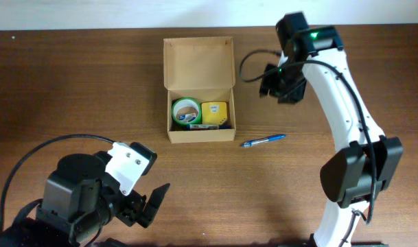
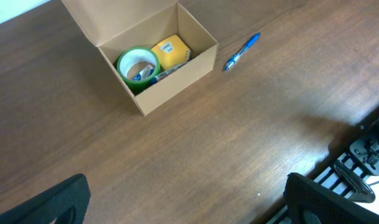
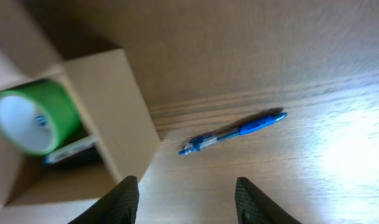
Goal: Pack container
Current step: 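Move the right gripper back down toward the blue pen, then close the right gripper on the blue pen beside the box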
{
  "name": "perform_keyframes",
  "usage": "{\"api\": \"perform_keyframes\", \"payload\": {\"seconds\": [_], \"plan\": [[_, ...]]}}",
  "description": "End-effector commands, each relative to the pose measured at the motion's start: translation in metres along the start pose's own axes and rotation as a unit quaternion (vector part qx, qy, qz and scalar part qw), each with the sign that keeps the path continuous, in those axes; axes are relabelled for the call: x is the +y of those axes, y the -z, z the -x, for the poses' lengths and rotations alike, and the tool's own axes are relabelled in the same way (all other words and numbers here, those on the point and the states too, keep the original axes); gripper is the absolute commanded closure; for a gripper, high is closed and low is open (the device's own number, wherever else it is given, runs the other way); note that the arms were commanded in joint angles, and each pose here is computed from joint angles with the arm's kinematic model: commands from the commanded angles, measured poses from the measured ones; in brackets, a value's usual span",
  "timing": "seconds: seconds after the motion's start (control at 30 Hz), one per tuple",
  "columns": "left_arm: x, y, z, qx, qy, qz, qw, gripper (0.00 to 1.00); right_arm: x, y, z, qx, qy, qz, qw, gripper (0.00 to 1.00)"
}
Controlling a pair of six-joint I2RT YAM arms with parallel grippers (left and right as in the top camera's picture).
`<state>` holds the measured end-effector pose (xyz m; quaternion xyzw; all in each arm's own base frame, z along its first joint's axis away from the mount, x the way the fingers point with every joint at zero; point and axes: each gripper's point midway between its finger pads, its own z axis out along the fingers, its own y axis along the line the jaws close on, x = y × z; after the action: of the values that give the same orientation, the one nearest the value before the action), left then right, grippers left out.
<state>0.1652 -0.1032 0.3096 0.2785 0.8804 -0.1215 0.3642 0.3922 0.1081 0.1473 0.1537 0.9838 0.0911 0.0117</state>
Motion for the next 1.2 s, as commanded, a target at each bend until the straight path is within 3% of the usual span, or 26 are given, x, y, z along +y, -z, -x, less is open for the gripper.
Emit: {"api": "perform_keyframes", "payload": {"seconds": [0.0,0.4,0.83,1.17], "plan": [[-0.003,0.004,0.004,-0.01,-0.012,-0.006,1.0,0.0,-0.008,-0.017,-0.021,0.031,-0.027,-0.003,0.999,0.5],[-0.003,0.004,0.004,-0.01,-0.012,-0.006,1.0,0.0,-0.039,-0.06,-0.056,-0.015,-0.117,0.029,0.993,0.46],[-0.003,0.004,0.004,-0.01,-0.012,-0.006,1.0,0.0,-0.05,-0.095,-0.047,-0.041,-0.236,0.028,0.97,0.44],[-0.003,0.004,0.004,-0.01,-0.012,-0.006,1.0,0.0,-0.052,-0.121,-0.045,-0.022,-0.257,0.016,0.966,0.43]]}}
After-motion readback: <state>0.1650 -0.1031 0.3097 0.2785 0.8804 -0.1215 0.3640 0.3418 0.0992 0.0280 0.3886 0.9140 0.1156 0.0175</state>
